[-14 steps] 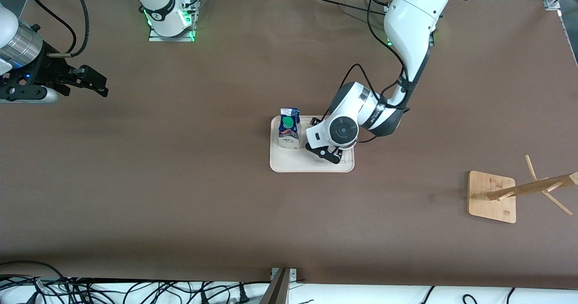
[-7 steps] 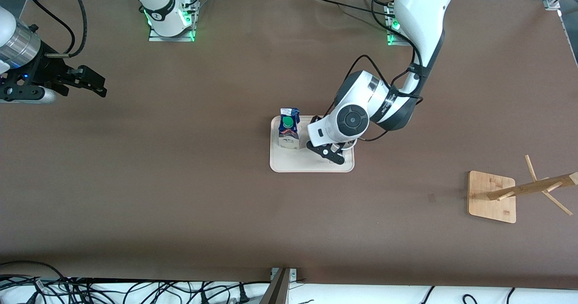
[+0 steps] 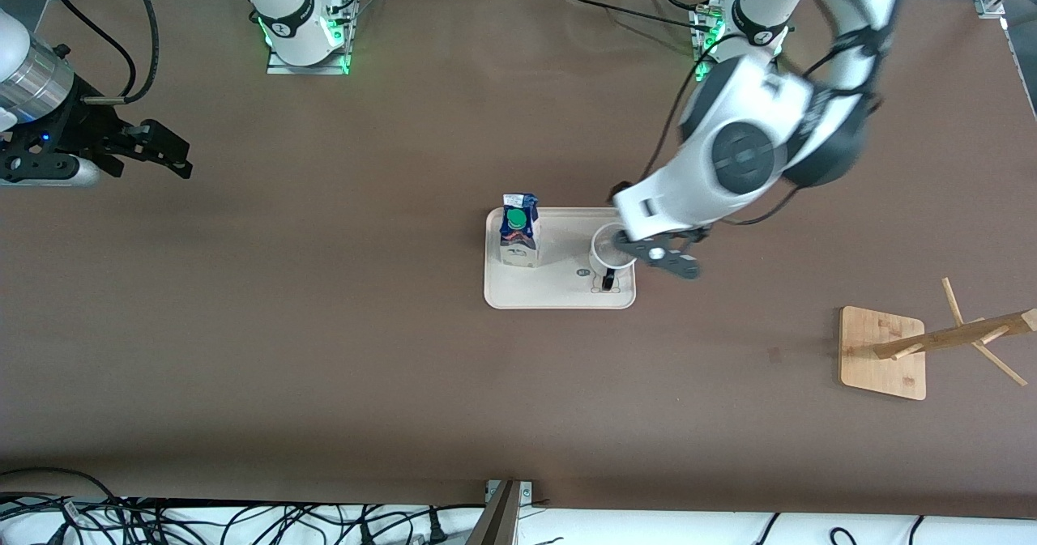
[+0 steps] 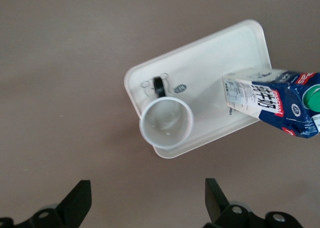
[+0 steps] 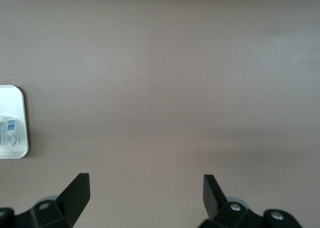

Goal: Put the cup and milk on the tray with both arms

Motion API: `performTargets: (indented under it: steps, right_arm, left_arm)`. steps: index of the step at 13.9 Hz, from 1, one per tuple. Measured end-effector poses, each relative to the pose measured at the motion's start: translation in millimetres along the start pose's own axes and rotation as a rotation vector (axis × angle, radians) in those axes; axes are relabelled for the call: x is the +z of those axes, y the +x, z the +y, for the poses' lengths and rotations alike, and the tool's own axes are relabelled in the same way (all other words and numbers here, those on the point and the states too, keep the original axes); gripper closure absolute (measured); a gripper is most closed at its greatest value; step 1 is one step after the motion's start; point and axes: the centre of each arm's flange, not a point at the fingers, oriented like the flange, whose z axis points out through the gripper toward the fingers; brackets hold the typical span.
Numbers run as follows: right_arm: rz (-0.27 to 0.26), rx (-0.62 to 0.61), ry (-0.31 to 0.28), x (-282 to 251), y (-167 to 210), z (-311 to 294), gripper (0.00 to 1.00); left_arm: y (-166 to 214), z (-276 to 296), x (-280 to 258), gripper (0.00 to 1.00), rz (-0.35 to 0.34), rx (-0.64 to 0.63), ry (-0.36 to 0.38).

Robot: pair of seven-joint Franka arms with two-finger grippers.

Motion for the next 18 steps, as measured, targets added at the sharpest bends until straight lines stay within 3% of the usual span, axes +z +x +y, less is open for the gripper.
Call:
performTargets:
  steps: [4,8,11,15,18]
  right_arm:
    - [0.001,0.002,-0.001,5.2,3.8,0.4,0.00]
    - [0.000,0.001,-0.001,6.1,4.2,-0.1,0.00]
    - [-0.001,0.001,-0.001,6.3,4.3,-0.3,0.00]
    - [-0.001,0.001,-0.001,6.3,4.3,-0.3,0.00]
    - [-0.001,0.001,-0.001,6.3,4.3,-0.4,0.00]
  left_arm:
    - [-31.7,-88.9,-76.6,0.00,0.084,-0.137,-0.010]
    - [-66.6,-190.6,-109.8,0.00,0.129,-0.299,-0.001]
    - [-85.2,-216.5,-118.0,0.00,0.139,-0.348,0.000]
    - [-101.6,-230.9,-138.4,0.00,0.158,-0.359,0.094]
    - [-101.5,-229.2,-139.2,0.00,0.158,-0.355,0.100]
